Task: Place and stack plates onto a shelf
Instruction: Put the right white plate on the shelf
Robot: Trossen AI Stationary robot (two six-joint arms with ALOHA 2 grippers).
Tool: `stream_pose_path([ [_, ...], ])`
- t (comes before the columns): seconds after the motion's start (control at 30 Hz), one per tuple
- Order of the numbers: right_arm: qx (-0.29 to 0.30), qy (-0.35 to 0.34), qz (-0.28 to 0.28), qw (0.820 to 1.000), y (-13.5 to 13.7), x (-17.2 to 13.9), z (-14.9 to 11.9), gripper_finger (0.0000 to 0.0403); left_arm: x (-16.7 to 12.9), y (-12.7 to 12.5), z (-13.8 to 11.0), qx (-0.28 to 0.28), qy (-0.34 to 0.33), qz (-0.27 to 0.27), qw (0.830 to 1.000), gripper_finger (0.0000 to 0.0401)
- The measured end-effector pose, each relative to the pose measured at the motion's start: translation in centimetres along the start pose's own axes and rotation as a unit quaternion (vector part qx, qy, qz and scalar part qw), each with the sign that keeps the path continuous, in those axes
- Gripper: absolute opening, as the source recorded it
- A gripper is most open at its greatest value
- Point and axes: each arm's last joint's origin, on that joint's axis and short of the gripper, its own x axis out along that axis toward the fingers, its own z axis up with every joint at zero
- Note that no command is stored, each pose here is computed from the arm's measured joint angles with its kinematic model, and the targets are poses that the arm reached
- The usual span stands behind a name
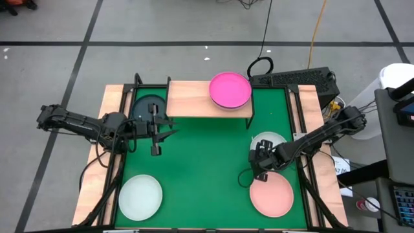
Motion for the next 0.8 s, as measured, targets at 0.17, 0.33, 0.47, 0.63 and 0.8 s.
stream_pose_path([
  [0.17, 0.000, 0.002, 0.002, 1.000, 0.0, -0.1, 0.0, 0.0089, 0.0, 0.0, 0.0, 0.000, 0.000, 0.000, 1.000, 0.0113],
  [0.33, -0.001, 0.003, 0.003, 1.000, 0.0, -0.1, -0.1, 0.0009, 0.0, 0.0, 0.0, 0.000, 0.000, 0.000, 1.000, 0.0113],
  [0.47, 0.000, 0.008, 0.014, 1.000, 0.0, -0.2, -0.1, 0.0004, 0.0, 0.0, 0.0, 0.000, 0.000, 0.000, 1.000, 0.0113],
  [0.63, 0.011, 0.004, 0.047, 0.999, 0.0, -1.2, -0.1, 0.0002, 0.0, 0.0, 0.0, 0.000, 0.000, 0.000, 1.000, 0.0113],
  [0.8, 0.020, -0.018, 0.108, 0.994, 0.2, -3.6, -0.2, 0.0001, 0.0, 0.0, 0.0, 0.000, 0.000, 0.000, 1.000, 0.0113],
])
